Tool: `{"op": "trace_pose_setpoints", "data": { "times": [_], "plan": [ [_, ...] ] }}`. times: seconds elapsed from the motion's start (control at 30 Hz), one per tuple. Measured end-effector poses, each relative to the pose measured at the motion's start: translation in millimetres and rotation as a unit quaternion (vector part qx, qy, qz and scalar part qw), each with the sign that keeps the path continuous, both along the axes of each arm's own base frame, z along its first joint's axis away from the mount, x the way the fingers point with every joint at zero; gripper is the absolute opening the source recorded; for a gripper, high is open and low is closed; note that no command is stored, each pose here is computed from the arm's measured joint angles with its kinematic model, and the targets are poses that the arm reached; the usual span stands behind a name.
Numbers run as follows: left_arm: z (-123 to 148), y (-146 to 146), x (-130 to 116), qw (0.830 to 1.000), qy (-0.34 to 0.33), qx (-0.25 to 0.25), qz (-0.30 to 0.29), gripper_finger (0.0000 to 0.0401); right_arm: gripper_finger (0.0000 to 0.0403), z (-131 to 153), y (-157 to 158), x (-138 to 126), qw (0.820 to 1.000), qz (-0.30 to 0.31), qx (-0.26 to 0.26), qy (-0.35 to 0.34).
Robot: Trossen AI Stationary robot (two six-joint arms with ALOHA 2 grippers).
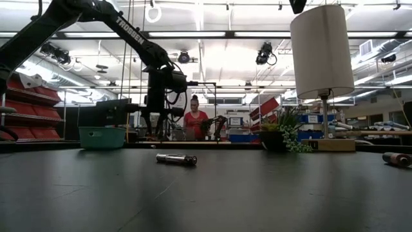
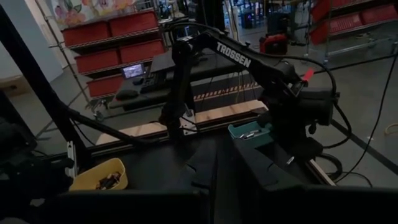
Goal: Sort batteries
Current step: Put the silver battery into the blue bin
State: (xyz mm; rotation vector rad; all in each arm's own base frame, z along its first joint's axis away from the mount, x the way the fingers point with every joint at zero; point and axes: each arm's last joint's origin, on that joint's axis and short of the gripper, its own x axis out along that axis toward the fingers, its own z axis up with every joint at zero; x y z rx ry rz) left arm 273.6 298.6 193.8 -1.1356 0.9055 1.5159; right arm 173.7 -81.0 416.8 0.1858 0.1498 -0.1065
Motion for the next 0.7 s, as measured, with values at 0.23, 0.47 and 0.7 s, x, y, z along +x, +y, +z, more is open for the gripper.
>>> {"op": "trace_pose_setpoints", "data": {
  "times": [0.23,0.47,0.7],
  "plan": [
    [0.7,3.6,-3.4,1.000,-0.012,-0.007,0.008,0.0128,0.0041,1.4,-0.1,0.2,1.000,0.001,-0.008,-0.006],
    [0.7,6.2,-6.1,1.000,-0.004,-0.010,-0.026,0.0132,0.0037,1.5,-0.1,0.2,1.000,0.002,-0.019,-0.006],
    [6.1,-8.1,8.2,0.996,0.011,-0.020,-0.081,0.0132,0.0037,3.8,-4.5,2.0,0.999,-0.004,-0.034,-0.019]
  ]
}}
